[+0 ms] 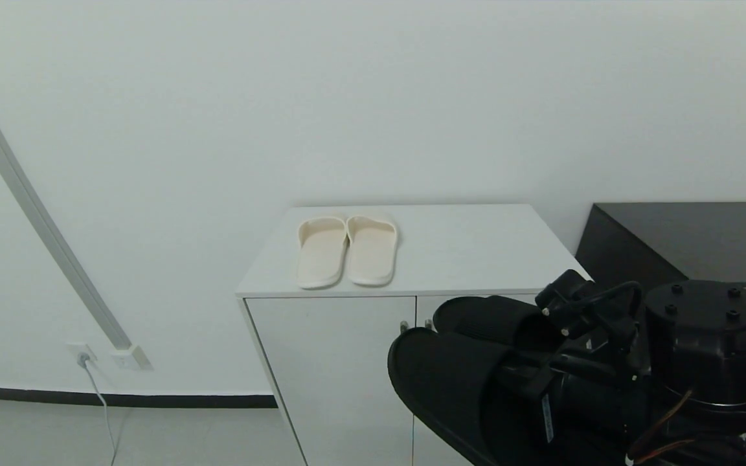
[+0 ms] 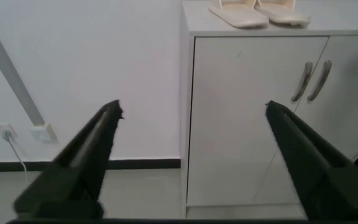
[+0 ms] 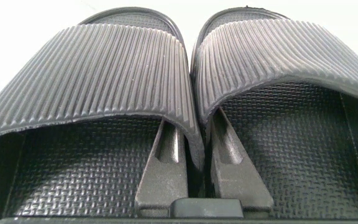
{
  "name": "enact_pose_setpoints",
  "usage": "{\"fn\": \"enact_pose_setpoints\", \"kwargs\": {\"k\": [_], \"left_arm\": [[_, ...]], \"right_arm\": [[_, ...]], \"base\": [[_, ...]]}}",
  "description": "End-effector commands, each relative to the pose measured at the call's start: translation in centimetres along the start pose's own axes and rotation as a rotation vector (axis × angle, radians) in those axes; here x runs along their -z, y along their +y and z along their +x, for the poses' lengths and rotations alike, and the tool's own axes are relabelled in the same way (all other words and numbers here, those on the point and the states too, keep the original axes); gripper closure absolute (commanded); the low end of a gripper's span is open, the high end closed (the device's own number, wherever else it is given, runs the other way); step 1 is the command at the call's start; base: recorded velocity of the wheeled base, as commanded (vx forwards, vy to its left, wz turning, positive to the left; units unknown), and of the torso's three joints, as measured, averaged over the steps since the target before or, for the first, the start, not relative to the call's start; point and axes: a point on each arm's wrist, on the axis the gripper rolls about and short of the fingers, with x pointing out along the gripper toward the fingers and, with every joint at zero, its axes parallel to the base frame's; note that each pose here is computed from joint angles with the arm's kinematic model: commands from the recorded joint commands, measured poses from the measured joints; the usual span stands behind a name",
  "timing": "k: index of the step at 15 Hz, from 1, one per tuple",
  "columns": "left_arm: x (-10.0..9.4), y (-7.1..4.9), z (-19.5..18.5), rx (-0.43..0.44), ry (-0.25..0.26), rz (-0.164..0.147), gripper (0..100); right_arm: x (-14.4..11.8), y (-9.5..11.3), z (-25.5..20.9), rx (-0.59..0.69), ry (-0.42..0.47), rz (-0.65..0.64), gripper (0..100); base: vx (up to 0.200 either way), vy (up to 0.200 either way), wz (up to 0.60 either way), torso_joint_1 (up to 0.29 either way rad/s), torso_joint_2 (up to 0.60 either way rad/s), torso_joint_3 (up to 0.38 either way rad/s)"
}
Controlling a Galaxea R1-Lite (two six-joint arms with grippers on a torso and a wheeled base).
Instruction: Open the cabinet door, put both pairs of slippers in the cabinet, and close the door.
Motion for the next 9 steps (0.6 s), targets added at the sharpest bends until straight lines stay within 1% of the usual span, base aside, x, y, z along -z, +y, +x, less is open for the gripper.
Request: {"fn": "enact_pose_setpoints", "kwargs": {"k": [1,5,9], "left_arm": [[0.00,0.00,0.01,-0.001,0.001,0.000,0],[0.00,0.00,0.01,-0.001,0.001,0.000,0],[0.00,0.00,0.01,-0.001,0.001,0.000,0]], "right_arm": [[-0.05,0.03,-0.16,-0.003,-0.004,0.000,100],[-0.15,0.13,-0.63,-0.011,-0.014,-0.001,100],[0.11,0.29,-0.64,-0.018,-0.005,-0.005,100]], "base": [[0.000,0.000,0.00,-0.232,0.54,0.315],[0.000,0.000,0.00,-0.227,0.55,0.326],[0.000,0.000,0.00,-0.198,0.52,0.323]]}}
